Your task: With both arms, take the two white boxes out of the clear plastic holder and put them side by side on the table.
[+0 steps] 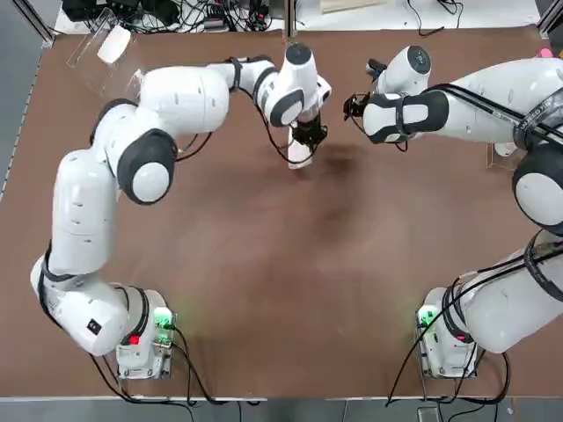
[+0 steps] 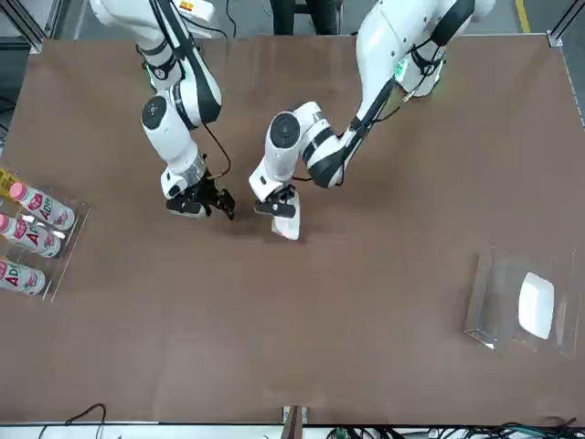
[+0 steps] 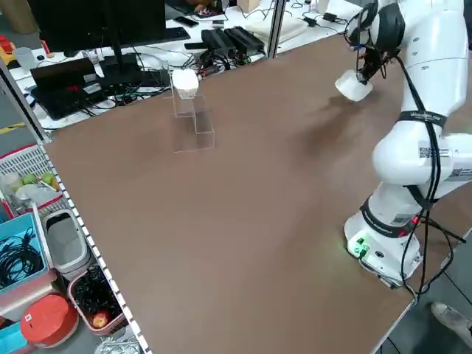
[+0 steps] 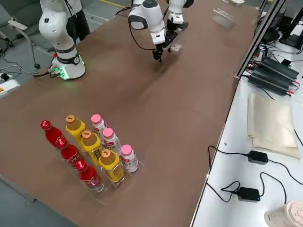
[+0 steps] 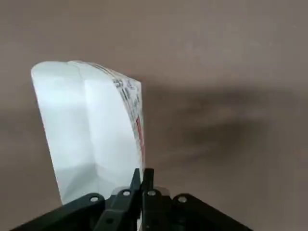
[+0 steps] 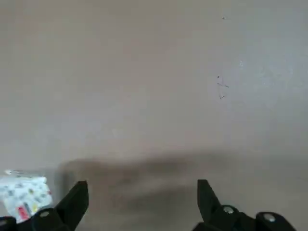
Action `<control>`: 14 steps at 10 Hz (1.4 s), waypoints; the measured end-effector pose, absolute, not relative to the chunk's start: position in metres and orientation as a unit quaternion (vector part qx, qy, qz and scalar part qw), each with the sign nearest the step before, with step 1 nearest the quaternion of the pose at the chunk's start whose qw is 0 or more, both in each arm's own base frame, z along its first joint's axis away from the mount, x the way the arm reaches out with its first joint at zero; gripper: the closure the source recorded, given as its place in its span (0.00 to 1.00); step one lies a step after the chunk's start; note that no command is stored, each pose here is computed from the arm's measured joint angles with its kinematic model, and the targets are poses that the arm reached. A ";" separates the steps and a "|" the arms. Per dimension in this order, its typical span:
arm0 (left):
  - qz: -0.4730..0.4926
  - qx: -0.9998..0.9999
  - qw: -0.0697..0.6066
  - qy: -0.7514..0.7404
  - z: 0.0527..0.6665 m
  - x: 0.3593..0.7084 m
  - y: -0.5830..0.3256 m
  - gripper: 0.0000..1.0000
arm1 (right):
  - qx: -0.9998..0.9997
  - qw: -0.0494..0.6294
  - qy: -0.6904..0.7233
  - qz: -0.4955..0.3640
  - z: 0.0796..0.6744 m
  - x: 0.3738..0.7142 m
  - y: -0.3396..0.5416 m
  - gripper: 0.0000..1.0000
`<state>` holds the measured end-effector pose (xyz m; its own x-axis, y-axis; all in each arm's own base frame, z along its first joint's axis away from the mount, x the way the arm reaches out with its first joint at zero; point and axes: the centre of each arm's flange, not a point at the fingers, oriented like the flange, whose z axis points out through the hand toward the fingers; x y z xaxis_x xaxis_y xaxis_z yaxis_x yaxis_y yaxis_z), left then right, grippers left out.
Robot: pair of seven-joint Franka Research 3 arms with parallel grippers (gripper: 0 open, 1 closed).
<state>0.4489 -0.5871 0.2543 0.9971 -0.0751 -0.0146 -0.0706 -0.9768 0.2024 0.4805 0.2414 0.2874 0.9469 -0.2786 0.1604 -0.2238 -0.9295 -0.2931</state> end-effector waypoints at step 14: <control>-0.013 0.997 -0.073 0.005 0.443 0.673 -0.100 0.32 | -0.970 0.143 0.145 -0.136 0.210 0.428 0.326 0.03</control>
<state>0.6731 -0.0995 0.4425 0.9996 0.0120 -0.0258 0.0081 -0.9893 -0.1456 0.4282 0.3256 0.2101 0.9209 -0.3206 0.2216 -0.2428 -0.9168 -0.3172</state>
